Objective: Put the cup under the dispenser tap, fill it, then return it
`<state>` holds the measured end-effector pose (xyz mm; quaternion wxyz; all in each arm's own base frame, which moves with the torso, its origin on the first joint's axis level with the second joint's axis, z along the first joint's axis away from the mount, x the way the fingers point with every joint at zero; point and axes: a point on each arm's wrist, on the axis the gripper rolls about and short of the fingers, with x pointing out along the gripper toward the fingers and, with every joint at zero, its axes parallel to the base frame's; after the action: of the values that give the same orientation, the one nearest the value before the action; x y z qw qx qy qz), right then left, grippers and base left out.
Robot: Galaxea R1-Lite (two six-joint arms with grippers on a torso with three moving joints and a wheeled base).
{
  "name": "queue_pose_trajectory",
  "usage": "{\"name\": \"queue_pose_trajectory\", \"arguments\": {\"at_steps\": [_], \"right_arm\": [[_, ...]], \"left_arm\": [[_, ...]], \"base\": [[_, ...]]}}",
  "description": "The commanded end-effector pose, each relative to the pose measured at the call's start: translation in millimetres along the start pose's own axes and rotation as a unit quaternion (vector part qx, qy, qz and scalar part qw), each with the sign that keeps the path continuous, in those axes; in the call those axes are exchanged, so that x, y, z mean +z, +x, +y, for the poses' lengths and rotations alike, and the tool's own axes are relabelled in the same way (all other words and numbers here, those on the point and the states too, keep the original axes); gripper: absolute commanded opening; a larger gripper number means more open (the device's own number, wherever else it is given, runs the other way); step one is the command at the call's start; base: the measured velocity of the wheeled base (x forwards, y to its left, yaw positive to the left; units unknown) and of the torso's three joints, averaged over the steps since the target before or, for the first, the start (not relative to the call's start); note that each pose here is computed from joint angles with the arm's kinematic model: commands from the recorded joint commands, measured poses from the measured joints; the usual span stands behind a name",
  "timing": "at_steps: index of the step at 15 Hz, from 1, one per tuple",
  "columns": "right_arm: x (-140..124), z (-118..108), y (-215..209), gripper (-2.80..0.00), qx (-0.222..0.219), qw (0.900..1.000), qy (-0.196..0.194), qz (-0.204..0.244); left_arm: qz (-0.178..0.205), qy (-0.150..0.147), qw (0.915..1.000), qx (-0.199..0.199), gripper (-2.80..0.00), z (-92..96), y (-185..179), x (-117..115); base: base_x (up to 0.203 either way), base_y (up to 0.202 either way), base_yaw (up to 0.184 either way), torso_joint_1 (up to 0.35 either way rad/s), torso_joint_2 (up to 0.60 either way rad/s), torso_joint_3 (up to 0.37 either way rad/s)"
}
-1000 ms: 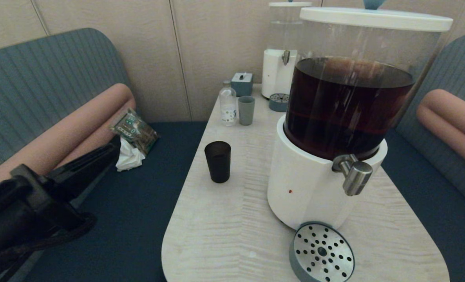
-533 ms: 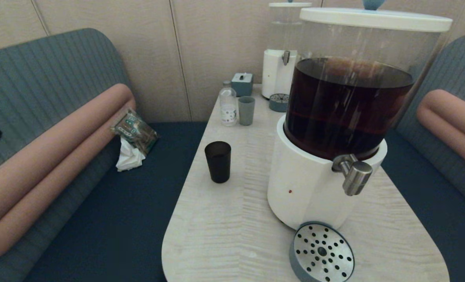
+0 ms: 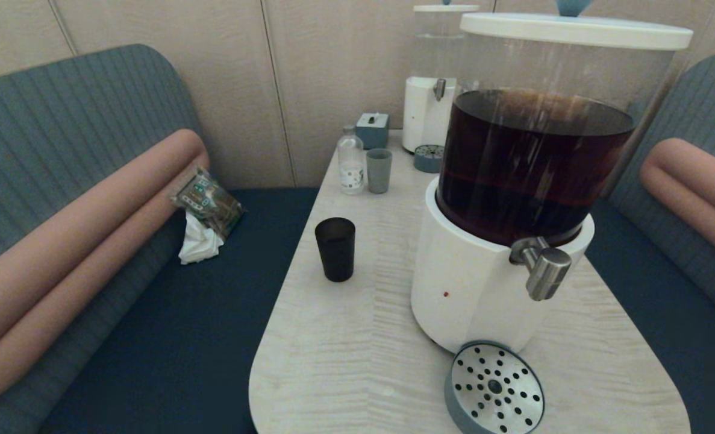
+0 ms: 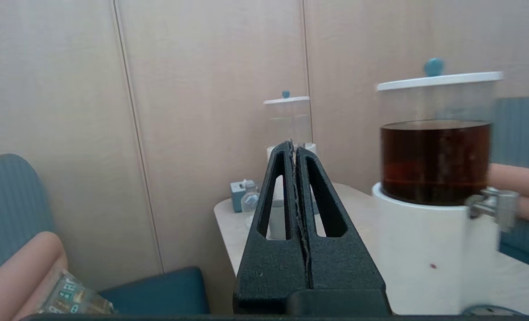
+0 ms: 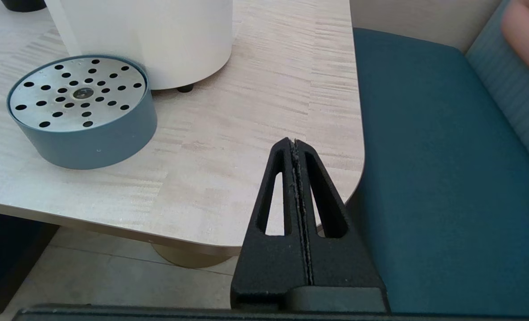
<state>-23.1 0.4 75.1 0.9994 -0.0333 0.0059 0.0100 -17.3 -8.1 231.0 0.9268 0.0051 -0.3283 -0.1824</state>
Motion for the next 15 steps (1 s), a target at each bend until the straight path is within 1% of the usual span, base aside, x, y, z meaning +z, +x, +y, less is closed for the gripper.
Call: {"name": "queue_pose_trajectory", "arguments": {"at_steps": [1, 3, 4, 6, 7, 10, 13, 14, 15], "right_arm": [[-0.1, 0.0, -0.1, -2.8, 0.0, 1.0, 0.0, -0.001], [-0.1, 0.0, -0.1, -2.8, 0.0, 1.0, 0.0, -0.001], [-0.1, 0.0, -0.1, -2.8, 0.0, 1.0, 0.0, -0.001], [-0.1, 0.0, -0.1, -2.8, 0.0, 1.0, 0.0, -0.001], [-0.1, 0.0, -0.1, -2.8, 0.0, 1.0, 0.0, -0.001], [-0.1, 0.0, -0.1, -2.8, 0.0, 1.0, 0.0, -0.001], [-0.1, 0.0, -0.1, -2.8, 0.0, 1.0, 0.0, -0.001], [-0.1, 0.0, -0.1, -2.8, 0.0, 1.0, 0.0, -0.001], [-0.1, 0.0, -0.1, -2.8, 0.0, 1.0, -0.001, -0.001]], "left_arm": [[-0.046, 0.017, 0.9988, -0.008, -2.8, -11.2, -24.7, 14.6], [-0.062, 0.03, 0.9976, -0.008, -2.8, -15.8, -35.0, 21.6], [-0.064, 0.037, 0.9972, -0.007, -2.8, -16.9, -38.5, 20.9], [-0.053, 0.035, 0.998, 0.002, -2.8, -18.7, -47.9, 11.8], [-0.043, 0.035, 0.9984, 0.006, -2.8, -19.8, -54.0, 4.3], [-0.019, 0.055, 0.9981, 0.021, -2.8, -21.6, -70.7, -24.3], [0.015, 0.063, 0.9975, 0.03, -2.8, -19.9, -76.2, -52.1], [0.027, 0.065, 0.9969, 0.033, -2.8, -19.5, -77.4, -58.2], [0.04, 0.064, 0.9961, 0.046, -2.8, -18.7, -77.6, -60.7]], "base": [[0.0, 0.0, 0.0, 0.0, 0.0, 0.0], [0.0, 0.0, 0.0, 0.0, 0.0, 0.0], [0.0, 0.0, 0.0, 0.0, 0.0, 0.0], [0.0, 0.0, 0.0, 0.0, 0.0, 0.0], [0.0, 0.0, 0.0, 0.0, 0.0, 0.0], [0.0, 0.0, 0.0, 0.0, 0.0, 0.0], [0.0, 0.0, 0.0, 0.0, 0.0, 0.0], [0.0, 0.0, 0.0, 0.0, 0.0, 0.0], [0.0, 0.0, 0.0, 0.0, 0.0, 0.0]]}}
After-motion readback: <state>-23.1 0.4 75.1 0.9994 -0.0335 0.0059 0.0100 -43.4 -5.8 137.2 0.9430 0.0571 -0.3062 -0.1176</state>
